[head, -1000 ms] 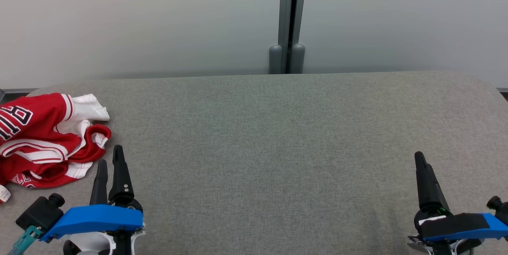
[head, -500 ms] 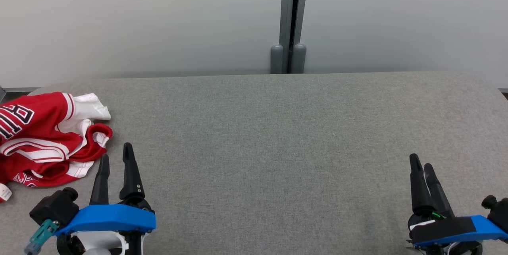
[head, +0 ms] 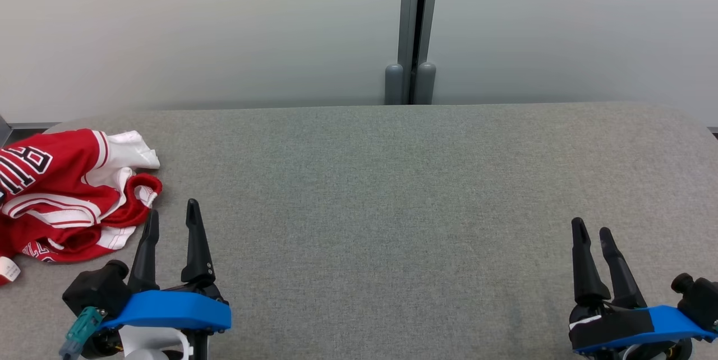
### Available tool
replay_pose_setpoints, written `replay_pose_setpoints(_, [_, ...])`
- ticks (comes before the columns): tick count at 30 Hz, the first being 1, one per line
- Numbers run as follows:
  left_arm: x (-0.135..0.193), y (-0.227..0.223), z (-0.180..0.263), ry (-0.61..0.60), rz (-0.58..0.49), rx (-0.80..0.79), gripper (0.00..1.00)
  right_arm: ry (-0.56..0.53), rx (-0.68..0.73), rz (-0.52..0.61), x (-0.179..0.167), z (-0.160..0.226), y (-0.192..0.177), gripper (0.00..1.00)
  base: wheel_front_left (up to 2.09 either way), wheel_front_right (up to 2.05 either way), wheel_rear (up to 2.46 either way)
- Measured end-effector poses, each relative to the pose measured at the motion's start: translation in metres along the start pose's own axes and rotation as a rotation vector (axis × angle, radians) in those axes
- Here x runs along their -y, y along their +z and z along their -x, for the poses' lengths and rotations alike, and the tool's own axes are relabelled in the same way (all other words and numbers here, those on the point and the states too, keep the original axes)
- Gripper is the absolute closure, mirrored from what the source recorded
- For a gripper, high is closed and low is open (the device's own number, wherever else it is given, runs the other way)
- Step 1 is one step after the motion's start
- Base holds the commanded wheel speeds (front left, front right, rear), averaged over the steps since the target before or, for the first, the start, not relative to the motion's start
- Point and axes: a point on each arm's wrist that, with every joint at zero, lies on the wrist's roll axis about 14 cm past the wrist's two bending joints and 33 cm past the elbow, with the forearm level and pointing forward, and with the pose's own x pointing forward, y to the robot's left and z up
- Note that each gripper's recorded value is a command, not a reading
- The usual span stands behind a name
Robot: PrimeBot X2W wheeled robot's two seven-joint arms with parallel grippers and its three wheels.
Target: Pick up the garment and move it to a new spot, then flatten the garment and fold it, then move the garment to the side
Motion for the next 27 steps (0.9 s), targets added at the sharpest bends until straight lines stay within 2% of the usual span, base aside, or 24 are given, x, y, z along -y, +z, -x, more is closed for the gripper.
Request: replay_pose_setpoints(27, [0.0023, -0.007, 0.0046, -0.038, -0.254, 0.005, 0.0, 0.047, -0.009, 0.249, -0.005, 0.0034, -0.0081, 0.0, 0.0, 0.0, 0.0])
